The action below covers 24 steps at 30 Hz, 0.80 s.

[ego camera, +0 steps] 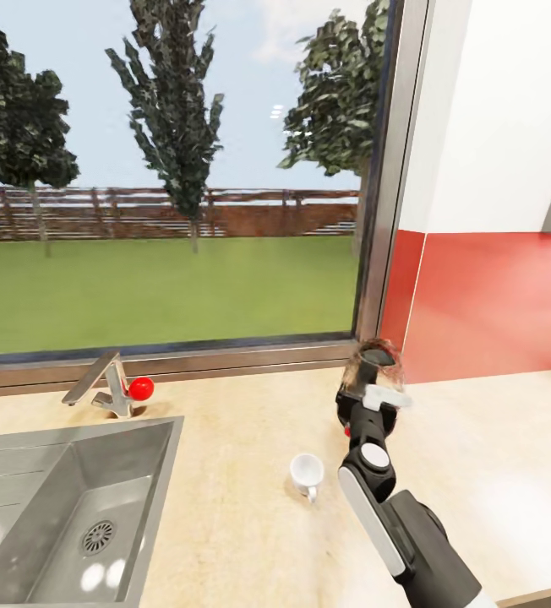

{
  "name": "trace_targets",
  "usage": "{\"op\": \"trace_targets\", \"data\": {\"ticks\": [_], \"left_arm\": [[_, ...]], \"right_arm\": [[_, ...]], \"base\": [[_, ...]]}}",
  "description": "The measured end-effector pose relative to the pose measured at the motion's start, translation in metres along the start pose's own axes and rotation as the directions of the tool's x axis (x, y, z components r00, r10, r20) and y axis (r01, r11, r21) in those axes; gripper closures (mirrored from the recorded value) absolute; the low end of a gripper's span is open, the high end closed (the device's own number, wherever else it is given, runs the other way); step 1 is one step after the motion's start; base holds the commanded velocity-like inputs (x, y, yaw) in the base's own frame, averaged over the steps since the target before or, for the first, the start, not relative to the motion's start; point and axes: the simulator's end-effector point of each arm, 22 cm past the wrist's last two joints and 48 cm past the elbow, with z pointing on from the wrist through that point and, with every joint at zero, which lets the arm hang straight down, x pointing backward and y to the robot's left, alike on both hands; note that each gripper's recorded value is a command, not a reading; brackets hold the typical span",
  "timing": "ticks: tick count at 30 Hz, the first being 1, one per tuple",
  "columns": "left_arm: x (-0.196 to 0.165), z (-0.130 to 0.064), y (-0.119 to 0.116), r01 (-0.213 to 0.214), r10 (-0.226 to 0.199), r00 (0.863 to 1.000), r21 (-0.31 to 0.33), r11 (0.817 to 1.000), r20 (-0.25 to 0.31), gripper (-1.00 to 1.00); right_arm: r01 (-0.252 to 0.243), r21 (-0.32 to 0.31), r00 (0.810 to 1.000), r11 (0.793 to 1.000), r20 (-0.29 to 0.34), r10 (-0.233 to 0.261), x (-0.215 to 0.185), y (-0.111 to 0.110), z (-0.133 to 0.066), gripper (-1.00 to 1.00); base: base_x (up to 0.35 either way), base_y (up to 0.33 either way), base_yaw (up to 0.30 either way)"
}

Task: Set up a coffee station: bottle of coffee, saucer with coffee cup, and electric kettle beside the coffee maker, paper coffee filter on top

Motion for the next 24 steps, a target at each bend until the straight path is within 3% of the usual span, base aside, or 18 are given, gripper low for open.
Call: {"op": "trace_targets", "data": {"ticks": [10, 14, 17, 24], "left_arm": [[0.0, 0.0, -0.001, -0.009, 0.009, 1.0, 0.004, 1.0, -0.001, -1.0], [0.001, 0.0, -0.001, -0.01, 0.01, 1.0, 0.005, 1.0, -0.002, -1.0], [0.001, 0.0, -0.001, -0.01, 0.01, 1.0, 0.005, 1.0, -0.002, -1.0], [0.001, 0.0, 0.001, -0.006, 0.006, 1.0, 0.001, 1.0, -0.002, -1.0]], "right_arm": [[0.058, -0.127, 0.998, 0.99, -0.002, -0.059, -0.006, 0.054, -0.031, 1.0], [0.101, -0.236, 0.995, 0.966, 0.009, -0.102, 0.004, 0.1, -0.06, 1.0], [0.118, -0.266, 0.993, 0.957, 0.014, -0.118, 0.008, 0.112, -0.069, 1.0], [0.08, -0.307, 0.997, 0.948, 0.003, -0.083, 0.004, 0.139, -0.086, 1.0]], "base": [[0.0, 0.0, 0.0], [0.0, 0.0, 0.0], [0.0, 0.0, 0.0], [0.0, 0.0, 0.0]]}}
